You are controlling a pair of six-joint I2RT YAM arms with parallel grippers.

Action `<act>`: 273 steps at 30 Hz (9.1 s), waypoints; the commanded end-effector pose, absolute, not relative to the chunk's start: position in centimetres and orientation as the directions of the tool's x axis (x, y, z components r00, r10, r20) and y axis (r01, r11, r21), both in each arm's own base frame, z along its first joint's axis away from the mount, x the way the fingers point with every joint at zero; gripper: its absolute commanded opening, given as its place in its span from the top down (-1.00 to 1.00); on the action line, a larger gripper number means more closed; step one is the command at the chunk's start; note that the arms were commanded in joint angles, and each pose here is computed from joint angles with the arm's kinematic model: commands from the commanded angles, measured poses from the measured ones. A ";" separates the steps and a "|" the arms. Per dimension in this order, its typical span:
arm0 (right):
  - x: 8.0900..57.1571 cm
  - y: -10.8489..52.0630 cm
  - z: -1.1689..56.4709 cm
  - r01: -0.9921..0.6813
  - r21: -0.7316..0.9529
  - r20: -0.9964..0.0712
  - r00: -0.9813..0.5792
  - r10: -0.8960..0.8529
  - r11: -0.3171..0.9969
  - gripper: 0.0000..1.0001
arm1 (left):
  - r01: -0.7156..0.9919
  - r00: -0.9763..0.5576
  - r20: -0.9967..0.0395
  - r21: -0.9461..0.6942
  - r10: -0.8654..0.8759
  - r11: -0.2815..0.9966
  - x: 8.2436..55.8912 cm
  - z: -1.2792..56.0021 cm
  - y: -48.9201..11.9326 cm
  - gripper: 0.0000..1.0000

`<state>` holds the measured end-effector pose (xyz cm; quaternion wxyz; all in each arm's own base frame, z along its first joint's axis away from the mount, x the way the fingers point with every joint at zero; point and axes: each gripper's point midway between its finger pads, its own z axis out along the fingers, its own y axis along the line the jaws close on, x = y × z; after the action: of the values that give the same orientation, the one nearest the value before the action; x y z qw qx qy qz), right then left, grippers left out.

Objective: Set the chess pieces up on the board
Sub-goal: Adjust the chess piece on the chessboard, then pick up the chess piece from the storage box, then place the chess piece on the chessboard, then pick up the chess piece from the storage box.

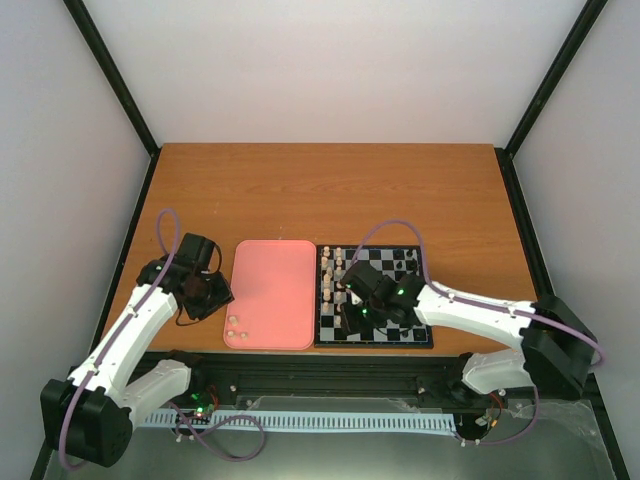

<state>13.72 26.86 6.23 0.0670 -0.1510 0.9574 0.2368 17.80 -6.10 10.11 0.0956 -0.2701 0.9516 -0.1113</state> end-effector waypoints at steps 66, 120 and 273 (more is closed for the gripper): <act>33.2 13.5 17.4 -0.229 0.373 -0.452 -0.891 -0.040 0.899 0.42 | -0.486 -0.874 0.110 -0.183 -0.473 0.855 17.4 4.5 -7.8 0.33; 34.4 11.3 16.7 -0.199 0.422 -0.458 -0.889 0.019 0.885 0.42 | -0.081 -0.991 0.125 -0.217 -0.055 0.973 16.5 10.9 -22.9 0.68; 37.1 7.0 13.3 -0.034 0.466 -0.408 -0.895 0.180 0.884 -1.00 | -0.449 -0.879 0.197 -0.042 -0.433 0.893 13.8 2.8 -10.6 0.33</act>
<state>36.26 7.05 12.68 0.2116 0.0483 0.9457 0.2420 12.45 -10.48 2.27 -0.1036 -0.2424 0.9641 -0.0318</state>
